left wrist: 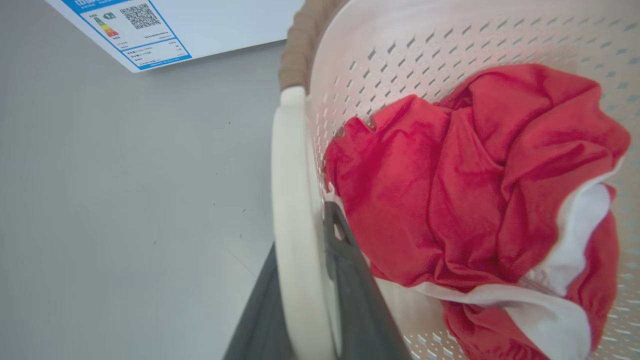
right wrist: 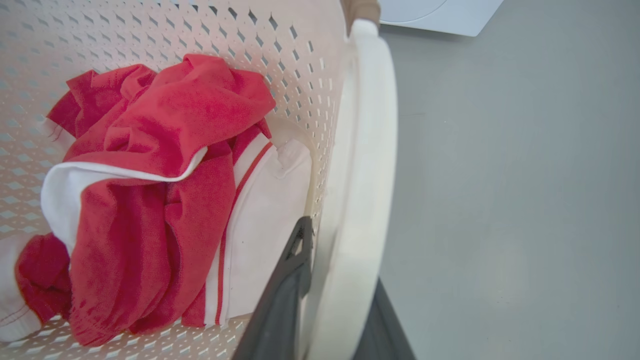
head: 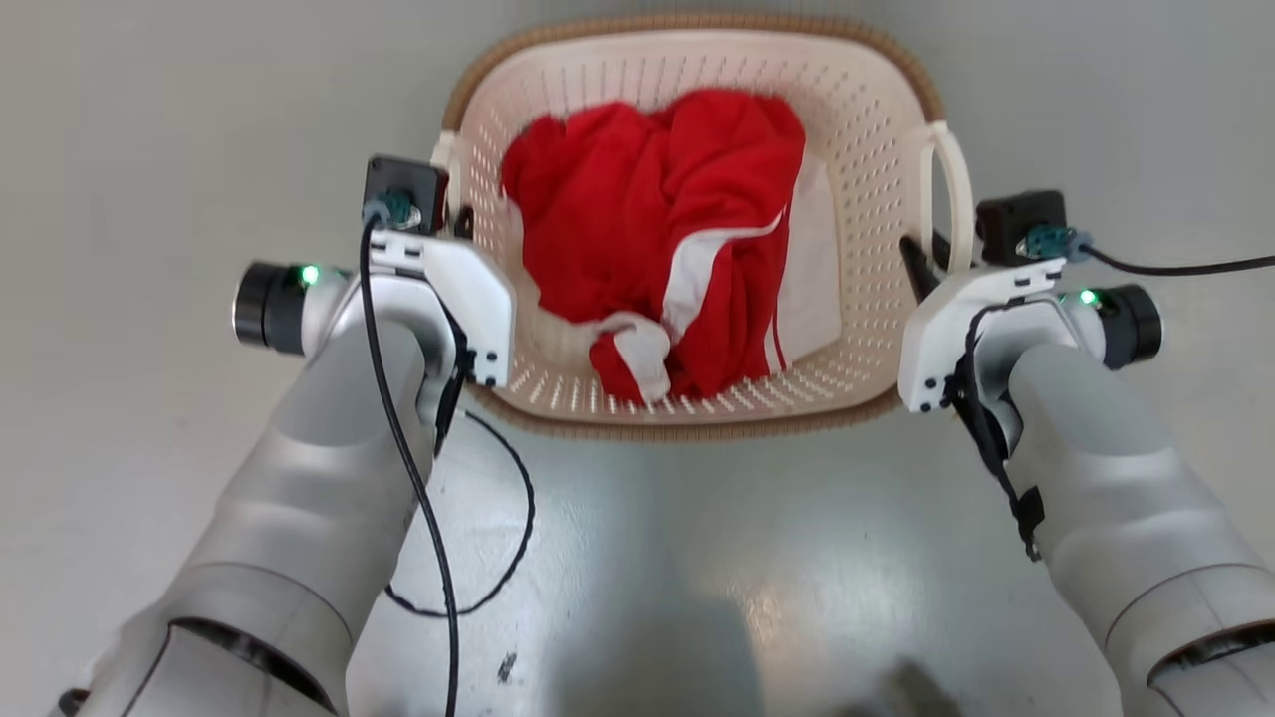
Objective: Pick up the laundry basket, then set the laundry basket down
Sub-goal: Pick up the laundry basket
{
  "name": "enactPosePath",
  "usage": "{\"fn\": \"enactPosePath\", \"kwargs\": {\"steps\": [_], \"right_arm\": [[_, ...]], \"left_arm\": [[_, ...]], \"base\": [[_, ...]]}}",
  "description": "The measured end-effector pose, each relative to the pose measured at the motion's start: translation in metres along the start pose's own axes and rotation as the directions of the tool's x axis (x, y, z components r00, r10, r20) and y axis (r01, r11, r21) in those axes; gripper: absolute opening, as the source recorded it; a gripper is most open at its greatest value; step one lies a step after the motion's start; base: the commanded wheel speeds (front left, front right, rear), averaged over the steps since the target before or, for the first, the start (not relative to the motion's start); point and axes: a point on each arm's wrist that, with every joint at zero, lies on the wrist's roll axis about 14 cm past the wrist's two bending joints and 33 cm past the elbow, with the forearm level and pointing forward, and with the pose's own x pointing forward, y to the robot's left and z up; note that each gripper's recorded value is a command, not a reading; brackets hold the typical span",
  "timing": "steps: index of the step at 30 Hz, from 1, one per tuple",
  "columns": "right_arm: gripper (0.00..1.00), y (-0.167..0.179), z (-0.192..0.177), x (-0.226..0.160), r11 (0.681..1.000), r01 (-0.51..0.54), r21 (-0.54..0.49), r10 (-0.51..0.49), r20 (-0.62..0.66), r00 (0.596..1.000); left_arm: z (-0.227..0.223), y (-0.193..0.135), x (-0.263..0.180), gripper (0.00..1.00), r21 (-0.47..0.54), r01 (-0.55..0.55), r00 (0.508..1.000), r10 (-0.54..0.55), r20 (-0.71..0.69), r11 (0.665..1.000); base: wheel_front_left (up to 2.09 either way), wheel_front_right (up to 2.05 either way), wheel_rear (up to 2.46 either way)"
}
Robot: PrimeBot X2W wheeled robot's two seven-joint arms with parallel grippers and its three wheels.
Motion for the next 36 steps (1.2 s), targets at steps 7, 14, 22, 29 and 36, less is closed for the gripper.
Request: {"fn": "enactPosePath", "kwargs": {"steps": [7, 14, 22, 29, 36], "right_arm": [[0.0, 0.001, 0.018, -0.035, 1.0, 0.013, 0.004, -0.013, 0.029, 0.999], [0.0, 0.004, 0.018, -0.071, 1.0, 0.022, 0.02, -0.022, 0.017, 1.0], [0.0, 0.007, 0.015, -0.106, 0.999, 0.031, 0.035, -0.032, 0.014, 0.999], [0.0, 0.014, 0.002, -0.135, 0.999, 0.024, 0.035, -0.024, -0.013, 1.0], [0.0, 0.019, -0.004, -0.161, 0.999, 0.017, 0.035, -0.017, -0.011, 1.0]], "left_arm": [[0.019, -0.007, -0.032, 0.0, 0.007, -0.002, 1.0, 0.001, 0.03, 1.0], [0.02, -0.018, -0.067, 0.0, 0.017, 0.006, 1.0, -0.006, 0.021, 1.0], [0.022, -0.034, -0.102, 0.0, 0.029, 0.028, 0.999, -0.029, 0.039, 0.999], [0.016, -0.045, -0.129, 0.0, 0.042, 0.039, 0.999, -0.04, 0.026, 0.998], [0.01, -0.055, -0.152, 0.0, 0.059, 0.049, 0.999, -0.05, 0.016, 0.997]], "base": [[0.0, 0.0, 0.0], [0.0, 0.0, 0.0], [0.0, 0.0, 0.0], [0.0, 0.0, 0.0], [0.0, 0.0, 0.0]]}}
